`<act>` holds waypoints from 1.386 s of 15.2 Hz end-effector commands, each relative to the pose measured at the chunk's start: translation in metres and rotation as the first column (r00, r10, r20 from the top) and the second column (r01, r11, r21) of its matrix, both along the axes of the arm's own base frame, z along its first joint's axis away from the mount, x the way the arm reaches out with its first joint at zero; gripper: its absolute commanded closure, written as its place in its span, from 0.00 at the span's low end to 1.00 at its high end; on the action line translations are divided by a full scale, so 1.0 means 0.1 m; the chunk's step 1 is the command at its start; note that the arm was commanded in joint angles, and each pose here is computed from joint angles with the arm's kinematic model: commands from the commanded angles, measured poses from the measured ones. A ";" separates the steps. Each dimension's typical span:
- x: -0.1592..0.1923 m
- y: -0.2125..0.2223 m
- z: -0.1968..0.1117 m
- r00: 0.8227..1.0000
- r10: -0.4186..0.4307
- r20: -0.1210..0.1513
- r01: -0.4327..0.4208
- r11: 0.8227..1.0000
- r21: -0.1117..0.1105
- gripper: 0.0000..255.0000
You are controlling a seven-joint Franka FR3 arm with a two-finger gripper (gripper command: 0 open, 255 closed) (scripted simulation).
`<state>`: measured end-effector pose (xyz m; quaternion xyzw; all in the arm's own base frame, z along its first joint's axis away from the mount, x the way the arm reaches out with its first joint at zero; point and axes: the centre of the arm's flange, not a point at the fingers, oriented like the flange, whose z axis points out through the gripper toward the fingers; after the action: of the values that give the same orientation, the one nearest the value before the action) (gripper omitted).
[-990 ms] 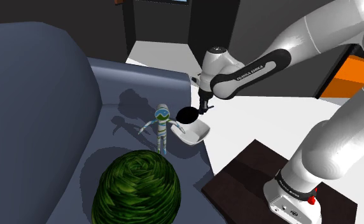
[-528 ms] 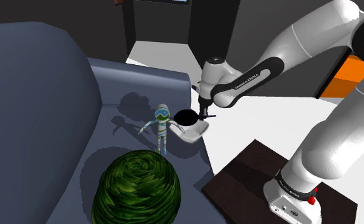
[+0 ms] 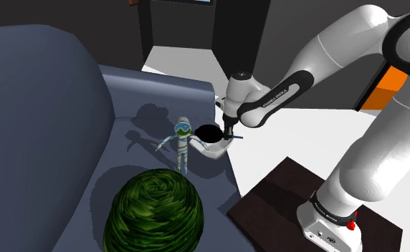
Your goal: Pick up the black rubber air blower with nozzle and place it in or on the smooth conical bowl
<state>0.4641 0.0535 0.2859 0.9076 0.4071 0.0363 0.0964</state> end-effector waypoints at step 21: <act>-0.07 0.11 0.49 1.000 0.009 0.003 -0.009 1.000 0.001 0.00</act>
<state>0.4572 0.0640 0.3345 0.9057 0.4111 0.0384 0.0964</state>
